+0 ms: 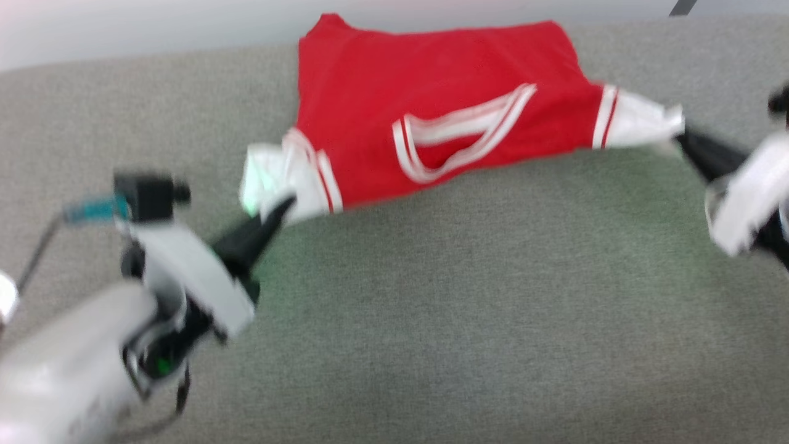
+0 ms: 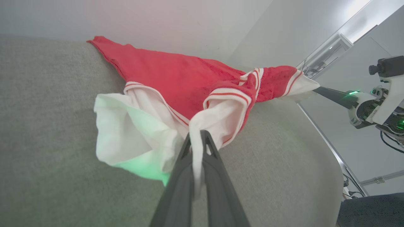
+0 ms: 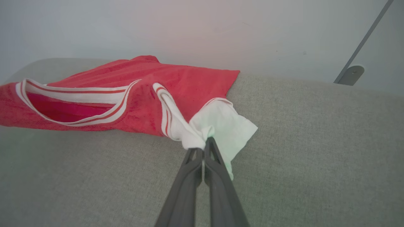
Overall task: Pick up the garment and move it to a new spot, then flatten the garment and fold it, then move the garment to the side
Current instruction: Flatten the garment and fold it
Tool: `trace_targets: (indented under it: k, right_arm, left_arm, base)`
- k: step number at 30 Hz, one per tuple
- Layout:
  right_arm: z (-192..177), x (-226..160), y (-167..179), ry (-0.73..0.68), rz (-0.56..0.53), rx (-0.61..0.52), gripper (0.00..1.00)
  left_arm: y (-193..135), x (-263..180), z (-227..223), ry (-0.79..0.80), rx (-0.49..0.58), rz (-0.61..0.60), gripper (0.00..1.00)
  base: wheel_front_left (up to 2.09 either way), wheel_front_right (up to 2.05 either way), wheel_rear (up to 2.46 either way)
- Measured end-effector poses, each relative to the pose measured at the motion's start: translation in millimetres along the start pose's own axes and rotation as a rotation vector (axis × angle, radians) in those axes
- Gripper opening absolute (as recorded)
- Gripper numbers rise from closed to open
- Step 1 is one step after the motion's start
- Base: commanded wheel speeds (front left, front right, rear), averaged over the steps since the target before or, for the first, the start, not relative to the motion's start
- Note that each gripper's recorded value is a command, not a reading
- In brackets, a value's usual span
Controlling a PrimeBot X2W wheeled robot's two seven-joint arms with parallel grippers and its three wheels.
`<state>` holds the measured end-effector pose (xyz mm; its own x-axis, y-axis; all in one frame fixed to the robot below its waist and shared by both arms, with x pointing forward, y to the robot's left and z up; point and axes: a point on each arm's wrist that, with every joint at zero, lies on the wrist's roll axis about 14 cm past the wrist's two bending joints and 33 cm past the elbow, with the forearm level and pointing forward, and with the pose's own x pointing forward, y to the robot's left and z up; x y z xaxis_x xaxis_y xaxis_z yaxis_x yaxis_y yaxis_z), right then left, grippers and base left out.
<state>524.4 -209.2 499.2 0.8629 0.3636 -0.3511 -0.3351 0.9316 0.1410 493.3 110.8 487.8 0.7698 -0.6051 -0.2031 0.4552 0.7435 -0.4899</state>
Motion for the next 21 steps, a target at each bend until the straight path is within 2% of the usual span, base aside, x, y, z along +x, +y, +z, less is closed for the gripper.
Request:
trace_targets:
  k: [6, 11, 18, 21]
  right_arm:
    - [-52, -58, 6, 0.156, 0.032, 0.057, 0.00]
    - [-86, -103, 15, 0.264, 0.057, 0.109, 0.00]
    - [-132, -161, 34, 0.426, 0.098, 0.193, 0.00]
    - [-137, -177, 38, 0.448, 0.101, 0.225, 0.00]
  left_arm:
    - [-17, -41, -43, 0.092, -0.030, -0.024, 0.00]
    - [-19, -75, -68, 0.159, -0.047, -0.006, 0.00]
    - [-23, -114, -91, 0.236, -0.088, 0.013, 0.00]
    - [-26, -128, -103, 0.279, -0.114, 0.015, 0.00]
  base:
    - [0.00, 0.00, 0.00]
    - [0.00, 0.00, 0.00]
    - [0.00, 0.00, 0.00]
    - [0.00, 0.00, 0.00]
